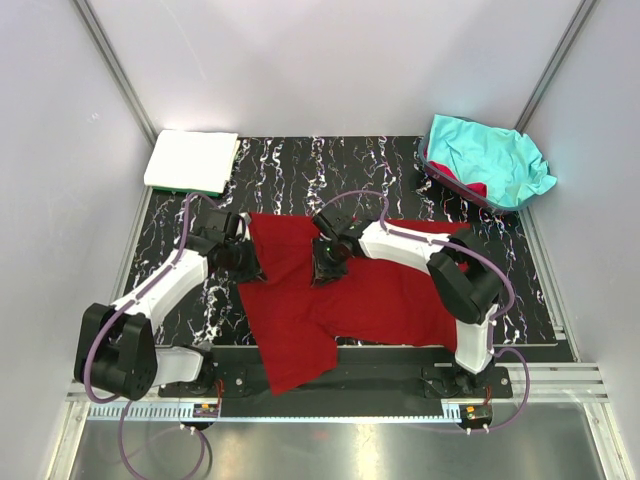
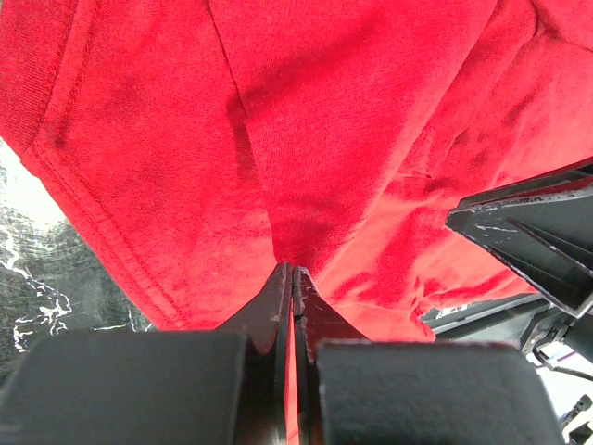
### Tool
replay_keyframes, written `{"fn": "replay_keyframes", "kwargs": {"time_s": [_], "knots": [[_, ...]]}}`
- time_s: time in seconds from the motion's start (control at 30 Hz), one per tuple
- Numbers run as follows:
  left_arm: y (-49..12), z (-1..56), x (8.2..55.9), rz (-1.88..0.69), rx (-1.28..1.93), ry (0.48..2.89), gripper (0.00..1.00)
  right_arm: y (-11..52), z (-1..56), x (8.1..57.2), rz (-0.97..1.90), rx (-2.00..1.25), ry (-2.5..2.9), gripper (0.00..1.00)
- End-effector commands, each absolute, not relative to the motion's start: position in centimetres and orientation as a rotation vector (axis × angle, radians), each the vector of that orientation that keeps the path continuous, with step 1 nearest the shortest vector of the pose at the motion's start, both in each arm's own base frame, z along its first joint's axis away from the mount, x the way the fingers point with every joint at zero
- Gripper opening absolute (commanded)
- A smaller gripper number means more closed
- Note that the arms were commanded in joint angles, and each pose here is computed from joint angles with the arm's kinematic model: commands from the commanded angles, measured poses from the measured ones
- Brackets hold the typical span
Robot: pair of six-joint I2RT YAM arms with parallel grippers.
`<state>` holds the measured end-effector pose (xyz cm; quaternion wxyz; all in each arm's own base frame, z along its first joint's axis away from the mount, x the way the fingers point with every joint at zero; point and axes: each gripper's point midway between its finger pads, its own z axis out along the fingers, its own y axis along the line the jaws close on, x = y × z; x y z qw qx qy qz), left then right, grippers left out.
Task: Fold and stack the t-shirts
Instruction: Fold the tshirt
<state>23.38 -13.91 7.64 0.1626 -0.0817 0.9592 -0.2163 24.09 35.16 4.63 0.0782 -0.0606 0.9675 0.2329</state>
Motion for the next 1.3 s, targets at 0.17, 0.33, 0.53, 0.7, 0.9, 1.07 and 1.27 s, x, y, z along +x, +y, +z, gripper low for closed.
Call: {"fn": "replay_keyframes", "kwargs": {"time_s": [0.17,0.33,0.53,0.7,0.9,1.07,1.27], "knots": [[-14.5,9.4,25.2,-0.638,-0.225,2.670,0.00,36.5,4.0,25.6,0.719,-0.164,2.840,0.36],[-14.5,9.5,25.1,-0.642,-0.226,2.672,0.00,36.1,2.9,26.0,0.650,-0.177,2.869,0.38],[-14.7,9.6,25.4,-0.648,-0.231,2.671,0.00,35.8,2.4,26.7,0.606,-0.199,2.853,0.39],[-14.7,9.7,25.5,-0.649,-0.235,2.670,0.00,35.9,2.6,27.4,0.583,-0.216,2.837,0.33],[-14.6,9.4,25.3,-0.642,-0.238,2.678,0.00,35.6,2.9,27.8,0.579,-0.224,2.831,0.15],[-14.4,9.4,25.3,-0.625,-0.237,2.681,0.00,35.4,4.3,27.4,0.602,-0.240,2.824,0.00],[-14.3,9.2,25.2,-0.616,-0.227,2.692,0.00,35.2,6.7,26.5,0.673,-0.304,2.834,0.00]]}}
